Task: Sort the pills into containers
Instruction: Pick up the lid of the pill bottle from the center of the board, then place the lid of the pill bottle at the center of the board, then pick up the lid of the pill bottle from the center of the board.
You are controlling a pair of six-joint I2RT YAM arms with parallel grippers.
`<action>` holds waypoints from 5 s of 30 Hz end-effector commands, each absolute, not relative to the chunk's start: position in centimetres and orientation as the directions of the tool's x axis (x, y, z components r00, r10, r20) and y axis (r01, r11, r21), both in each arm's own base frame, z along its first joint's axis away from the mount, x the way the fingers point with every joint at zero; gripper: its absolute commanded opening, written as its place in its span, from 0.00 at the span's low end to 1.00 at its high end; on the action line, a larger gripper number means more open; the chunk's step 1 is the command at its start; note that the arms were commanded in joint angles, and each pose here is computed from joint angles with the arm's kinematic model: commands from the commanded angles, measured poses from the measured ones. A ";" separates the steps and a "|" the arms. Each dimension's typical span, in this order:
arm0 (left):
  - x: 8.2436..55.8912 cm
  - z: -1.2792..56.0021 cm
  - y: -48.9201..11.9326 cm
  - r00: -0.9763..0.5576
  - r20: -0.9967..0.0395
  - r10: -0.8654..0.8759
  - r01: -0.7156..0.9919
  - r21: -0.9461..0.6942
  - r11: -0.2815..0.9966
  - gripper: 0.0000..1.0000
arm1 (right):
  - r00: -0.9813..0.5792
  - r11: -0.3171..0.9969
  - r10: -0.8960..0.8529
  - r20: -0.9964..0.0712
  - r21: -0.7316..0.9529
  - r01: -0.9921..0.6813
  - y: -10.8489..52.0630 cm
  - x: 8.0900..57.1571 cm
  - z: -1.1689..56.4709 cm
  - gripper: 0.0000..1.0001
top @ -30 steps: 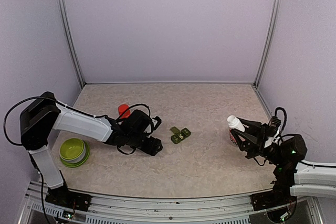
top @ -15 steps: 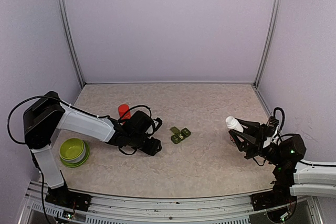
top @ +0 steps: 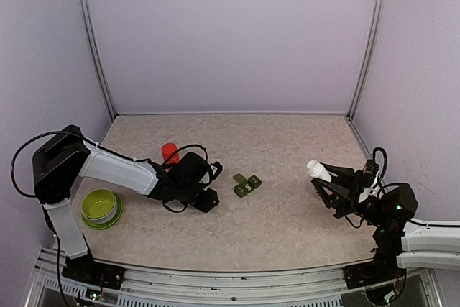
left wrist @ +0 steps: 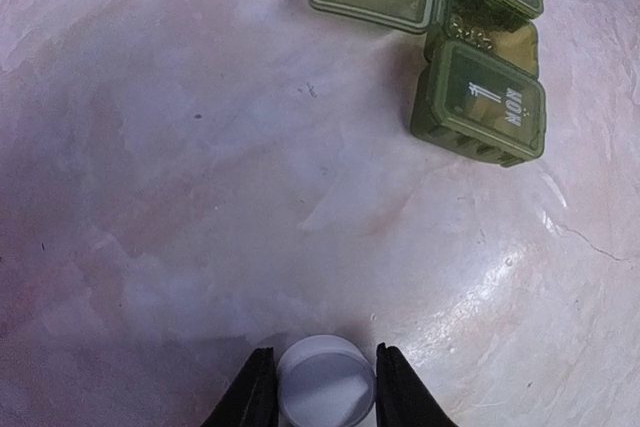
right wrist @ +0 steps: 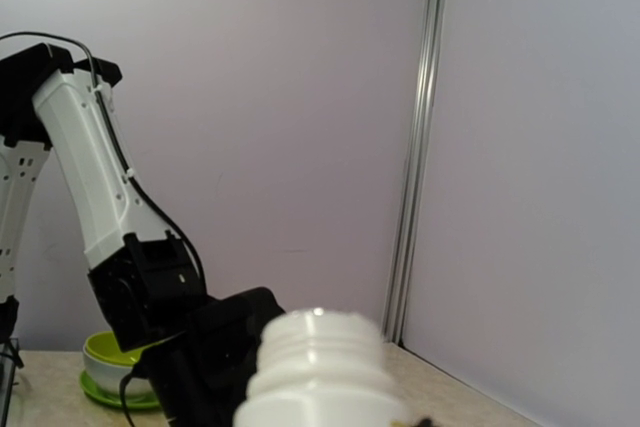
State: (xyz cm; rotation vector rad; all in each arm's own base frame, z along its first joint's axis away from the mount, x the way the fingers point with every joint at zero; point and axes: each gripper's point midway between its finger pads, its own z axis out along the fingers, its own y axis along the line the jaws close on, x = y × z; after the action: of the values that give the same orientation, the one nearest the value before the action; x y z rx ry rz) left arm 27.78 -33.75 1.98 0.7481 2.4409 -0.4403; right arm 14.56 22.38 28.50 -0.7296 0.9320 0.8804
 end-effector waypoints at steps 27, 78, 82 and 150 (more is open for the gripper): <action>20.5 21.0 -41.5 -0.506 -0.839 0.199 0.848 -0.442 0.292 0.26 | 0.228 0.248 0.280 -0.933 -0.159 -0.956 26.3 12.8 27.8 0.00; 15.4 27.9 -44.6 -0.463 -0.882 0.088 0.881 -0.448 0.150 0.27 | 0.248 0.235 0.251 -0.936 -0.190 -0.953 29.6 11.7 27.4 0.00; 18.0 24.1 -42.2 -0.487 -0.863 0.136 0.830 -0.410 0.378 0.27 | 0.263 0.290 0.235 -0.936 -0.191 -0.938 28.6 12.1 27.3 0.00; 18.1 -0.7 -34.4 -0.651 -0.478 0.590 0.654 0.041 0.755 0.41 | 0.282 0.345 0.245 -0.928 -0.189 -0.920 27.0 12.1 27.7 0.00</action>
State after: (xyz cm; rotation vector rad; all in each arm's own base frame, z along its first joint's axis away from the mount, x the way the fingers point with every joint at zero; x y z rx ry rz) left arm 19.97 -37.01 1.46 0.8760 2.3796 -0.2841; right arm 12.30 27.10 27.46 -0.8829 0.9695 0.9267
